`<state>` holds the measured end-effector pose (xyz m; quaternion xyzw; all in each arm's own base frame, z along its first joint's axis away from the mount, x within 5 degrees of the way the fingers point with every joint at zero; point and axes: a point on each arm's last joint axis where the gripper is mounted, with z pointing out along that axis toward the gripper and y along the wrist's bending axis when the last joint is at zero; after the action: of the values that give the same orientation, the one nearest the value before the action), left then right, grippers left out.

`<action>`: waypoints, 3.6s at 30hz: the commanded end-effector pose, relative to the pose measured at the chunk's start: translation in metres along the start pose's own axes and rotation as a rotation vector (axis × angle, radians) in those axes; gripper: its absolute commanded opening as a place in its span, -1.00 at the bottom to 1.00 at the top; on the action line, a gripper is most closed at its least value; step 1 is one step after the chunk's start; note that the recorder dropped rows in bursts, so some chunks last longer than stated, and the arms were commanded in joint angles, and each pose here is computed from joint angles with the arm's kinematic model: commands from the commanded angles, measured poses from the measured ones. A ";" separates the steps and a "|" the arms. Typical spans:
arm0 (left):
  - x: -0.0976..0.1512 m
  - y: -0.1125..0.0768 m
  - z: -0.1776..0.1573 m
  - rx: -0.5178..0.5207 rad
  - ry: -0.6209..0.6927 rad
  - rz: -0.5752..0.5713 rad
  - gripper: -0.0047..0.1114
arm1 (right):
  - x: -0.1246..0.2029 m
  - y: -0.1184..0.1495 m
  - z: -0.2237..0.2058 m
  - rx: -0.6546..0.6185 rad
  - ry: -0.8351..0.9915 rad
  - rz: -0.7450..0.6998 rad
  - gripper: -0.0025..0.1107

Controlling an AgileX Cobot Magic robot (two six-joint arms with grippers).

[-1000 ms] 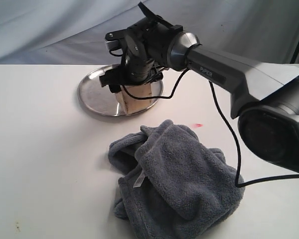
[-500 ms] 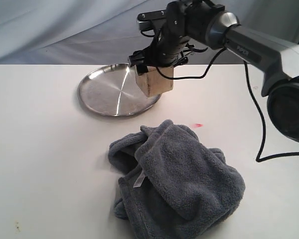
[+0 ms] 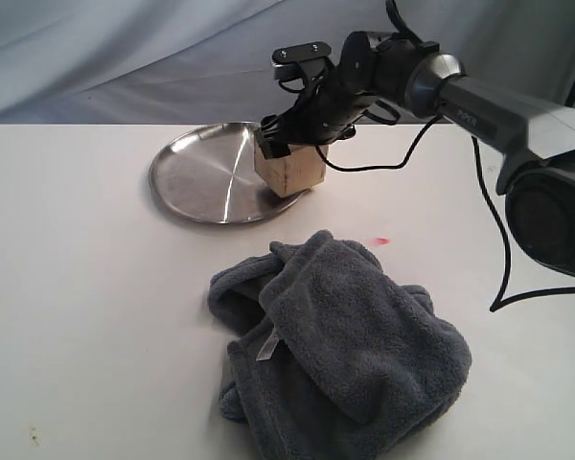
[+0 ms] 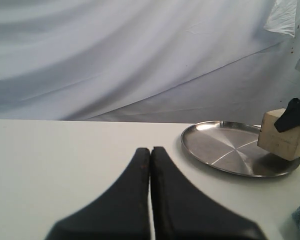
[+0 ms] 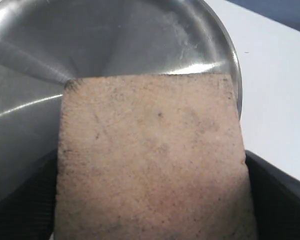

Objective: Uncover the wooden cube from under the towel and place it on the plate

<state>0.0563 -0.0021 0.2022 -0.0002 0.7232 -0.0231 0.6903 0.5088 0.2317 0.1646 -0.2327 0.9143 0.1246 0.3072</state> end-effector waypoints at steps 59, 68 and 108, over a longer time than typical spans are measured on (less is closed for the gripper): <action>0.001 0.000 0.000 0.001 0.002 -0.002 -0.89 | -0.011 0.005 0.020 -0.051 -0.246 -0.202 0.23; 0.001 0.000 0.000 0.001 0.002 -0.002 -0.89 | -0.010 0.000 0.019 -0.039 -0.244 -0.206 0.50; 0.001 0.000 0.000 0.001 0.002 -0.002 -0.89 | -0.042 -0.057 -0.147 -0.042 -0.085 -0.004 -0.94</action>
<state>0.0563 -0.0021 0.2022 -0.0002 0.7232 -0.0231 0.6903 0.4973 0.1486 0.2872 -0.2366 0.9002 0.1410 0.3374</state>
